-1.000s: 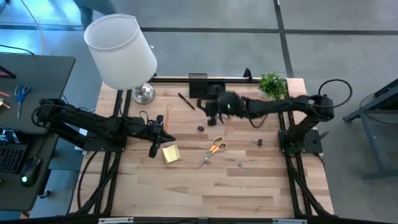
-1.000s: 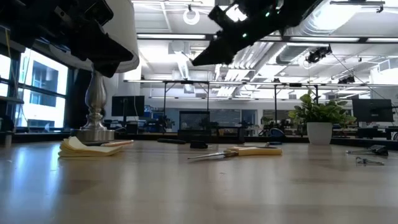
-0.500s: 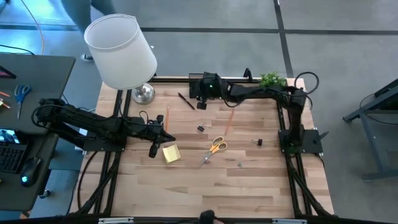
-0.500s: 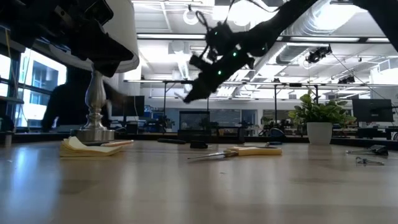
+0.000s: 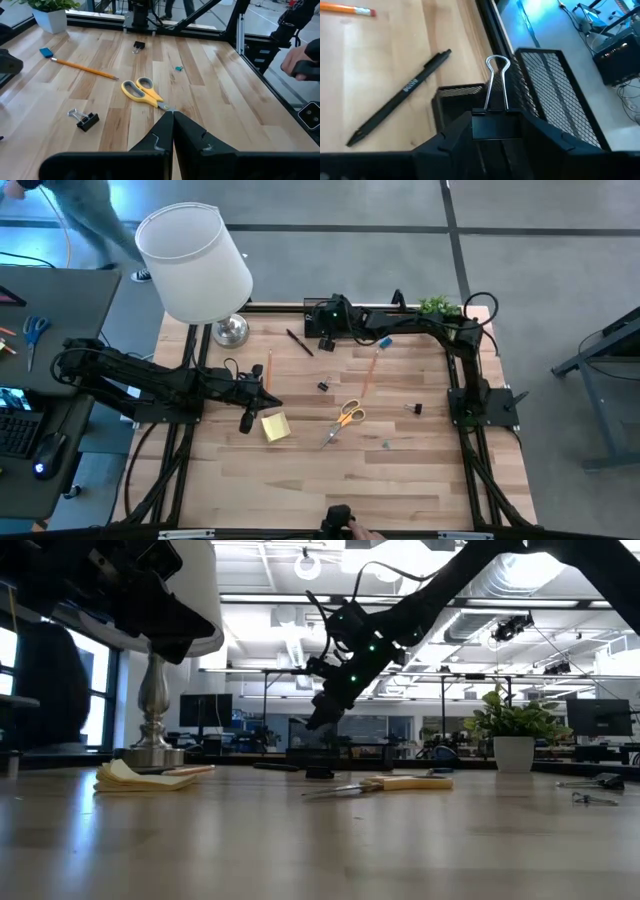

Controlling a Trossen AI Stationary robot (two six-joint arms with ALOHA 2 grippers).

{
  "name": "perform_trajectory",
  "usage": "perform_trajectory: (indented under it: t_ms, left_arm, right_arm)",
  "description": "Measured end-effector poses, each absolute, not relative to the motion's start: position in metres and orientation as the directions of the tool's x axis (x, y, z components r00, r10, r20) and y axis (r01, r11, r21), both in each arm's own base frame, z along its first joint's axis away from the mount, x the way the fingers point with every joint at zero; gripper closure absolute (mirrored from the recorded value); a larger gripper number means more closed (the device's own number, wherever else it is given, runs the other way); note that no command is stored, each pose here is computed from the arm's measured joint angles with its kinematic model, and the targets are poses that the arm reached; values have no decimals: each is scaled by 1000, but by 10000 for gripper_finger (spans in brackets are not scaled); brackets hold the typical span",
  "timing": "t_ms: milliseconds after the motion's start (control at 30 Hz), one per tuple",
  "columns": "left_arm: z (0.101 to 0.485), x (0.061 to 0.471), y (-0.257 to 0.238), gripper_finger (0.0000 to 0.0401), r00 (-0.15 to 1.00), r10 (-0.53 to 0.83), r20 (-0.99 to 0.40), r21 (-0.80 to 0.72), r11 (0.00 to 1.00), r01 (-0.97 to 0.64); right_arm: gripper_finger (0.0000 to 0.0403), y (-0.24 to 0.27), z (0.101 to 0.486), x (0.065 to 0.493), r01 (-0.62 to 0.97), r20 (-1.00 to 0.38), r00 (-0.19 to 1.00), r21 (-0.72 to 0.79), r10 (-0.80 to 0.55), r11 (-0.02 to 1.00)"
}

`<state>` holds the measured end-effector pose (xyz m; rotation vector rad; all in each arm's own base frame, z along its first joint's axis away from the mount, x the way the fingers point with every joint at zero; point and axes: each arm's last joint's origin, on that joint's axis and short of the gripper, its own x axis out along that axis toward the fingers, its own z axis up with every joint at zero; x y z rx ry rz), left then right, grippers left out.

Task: Pick and place office supplies into organizer
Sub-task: Put the middle black binder clip into the desk organizer, then put the left black binder clip into the desk organizer

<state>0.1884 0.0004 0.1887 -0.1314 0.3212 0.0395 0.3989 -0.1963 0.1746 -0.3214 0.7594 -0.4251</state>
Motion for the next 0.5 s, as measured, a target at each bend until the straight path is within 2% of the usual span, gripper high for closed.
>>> perform_trajectory:
  t_ms: [500]
  left_arm:
    - [189, 188, 0, 400, 948, 18, -317, -123, 991, -60]
  right_arm:
    - [206, -193, 171, 398, 263, -617, 599, -451, -510, 853]
